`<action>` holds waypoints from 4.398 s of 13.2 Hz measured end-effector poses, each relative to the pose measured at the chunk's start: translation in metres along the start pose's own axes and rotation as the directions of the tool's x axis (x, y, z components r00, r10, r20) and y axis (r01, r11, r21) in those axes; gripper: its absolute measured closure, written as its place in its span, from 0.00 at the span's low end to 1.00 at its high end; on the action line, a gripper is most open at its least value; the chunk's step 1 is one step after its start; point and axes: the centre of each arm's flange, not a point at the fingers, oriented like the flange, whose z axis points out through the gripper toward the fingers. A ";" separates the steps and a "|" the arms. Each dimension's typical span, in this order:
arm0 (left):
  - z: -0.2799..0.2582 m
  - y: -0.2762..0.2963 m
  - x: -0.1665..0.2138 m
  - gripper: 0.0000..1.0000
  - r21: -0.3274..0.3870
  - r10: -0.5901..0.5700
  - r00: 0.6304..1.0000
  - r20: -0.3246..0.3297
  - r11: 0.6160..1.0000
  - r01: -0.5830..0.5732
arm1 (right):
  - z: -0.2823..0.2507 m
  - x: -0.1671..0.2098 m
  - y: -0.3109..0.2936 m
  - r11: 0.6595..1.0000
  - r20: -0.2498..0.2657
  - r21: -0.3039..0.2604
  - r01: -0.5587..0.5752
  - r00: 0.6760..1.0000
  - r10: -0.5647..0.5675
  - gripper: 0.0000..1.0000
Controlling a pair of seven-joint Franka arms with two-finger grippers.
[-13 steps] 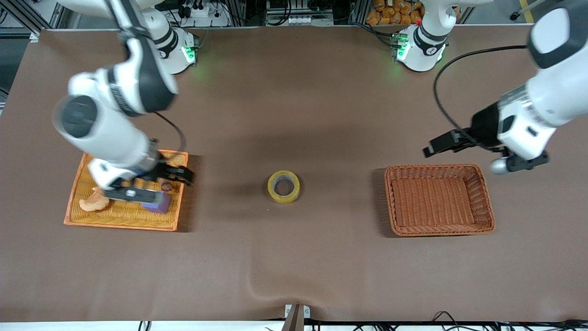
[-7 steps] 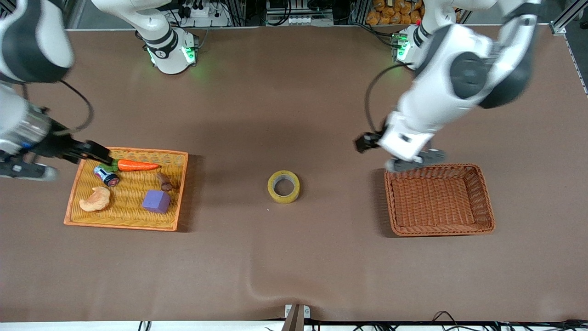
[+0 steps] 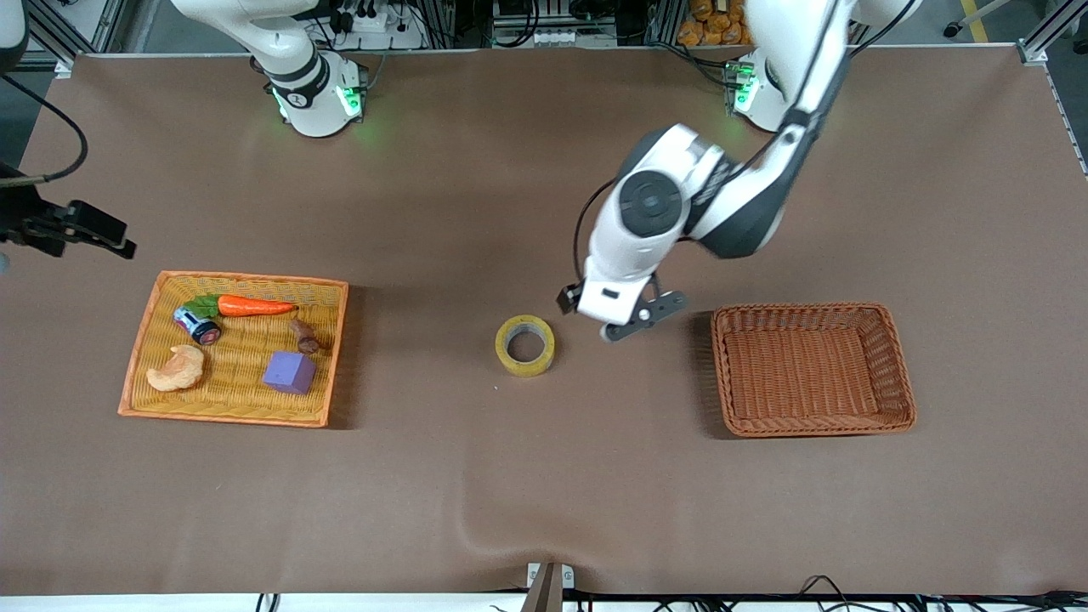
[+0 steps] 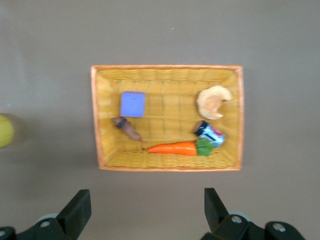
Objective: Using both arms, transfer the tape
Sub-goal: 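Withdraw the right gripper while the left gripper reaches the tape, then lower the left gripper onto the tape roll and grasp its rim, then lift the tape with the left gripper and carry it over the basket, then lower the tape into the basket and open the left gripper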
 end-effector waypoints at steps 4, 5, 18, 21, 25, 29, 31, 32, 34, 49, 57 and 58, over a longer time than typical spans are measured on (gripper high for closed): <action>0.065 0.029 -0.042 0.00 -0.028 -0.168 0.983 -0.070 0.986 0.166 | 0.001 0.000 0.002 1.000 0.008 -0.015 0.000 1.000 0.000 0.00; 0.072 0.031 -0.045 0.00 -0.036 -0.192 0.979 -0.069 0.981 0.190 | 0.001 0.000 0.002 1.000 0.008 -0.015 0.000 1.000 0.000 0.00; 0.144 0.045 -0.071 0.31 -0.133 -0.451 0.883 -0.128 0.890 0.435 | 0.003 -0.001 0.012 1.000 0.022 0.011 -0.023 1.000 0.022 0.00; 0.141 0.047 -0.074 0.64 -0.141 -0.444 0.886 -0.133 0.893 0.427 | 0.002 0.000 0.011 1.000 0.011 0.011 -0.020 1.000 0.019 0.00; 0.130 0.046 -0.061 0.78 -0.140 -0.341 0.902 -0.264 0.939 0.313 | 0.002 0.000 0.011 1.000 0.010 0.011 -0.016 1.000 0.016 0.00; 0.065 0.034 -0.033 0.78 -0.059 -0.219 0.931 -0.293 0.976 0.211 | 0.001 0.000 0.011 1.000 0.008 0.011 -0.007 1.000 0.007 0.00; 0.025 0.015 -0.014 0.78 -0.041 -0.155 0.950 -0.272 0.988 0.150 | -0.001 0.000 0.010 1.000 0.005 0.008 -0.003 1.000 0.003 0.00; 0.006 0.001 0.000 0.78 -0.032 -0.121 0.957 -0.262 0.993 0.116 | -0.001 0.000 0.010 1.000 0.004 0.006 -0.001 1.000 0.001 0.00; -0.025 -0.037 0.034 0.78 0.004 -0.029 0.968 -0.248 1.000 0.031 | -0.001 0.000 0.010 1.000 0.004 0.004 0.012 1.000 -0.012 0.00; -0.008 -0.322 0.305 0.78 0.046 0.418 0.908 0.038 0.907 -0.419 | 0.002 0.001 0.010 1.000 0.013 0.003 0.029 0.999 -0.029 0.00; 0.064 -0.332 0.292 0.78 0.028 0.430 0.900 -0.076 0.903 -0.429 | 0.003 0.001 0.010 1.000 0.017 0.003 0.029 0.999 -0.029 0.00; 0.064 -0.334 0.293 0.78 0.029 0.435 0.897 -0.074 0.900 -0.435 | 0.003 0.001 0.010 1.000 0.017 0.003 0.029 0.999 -0.029 0.00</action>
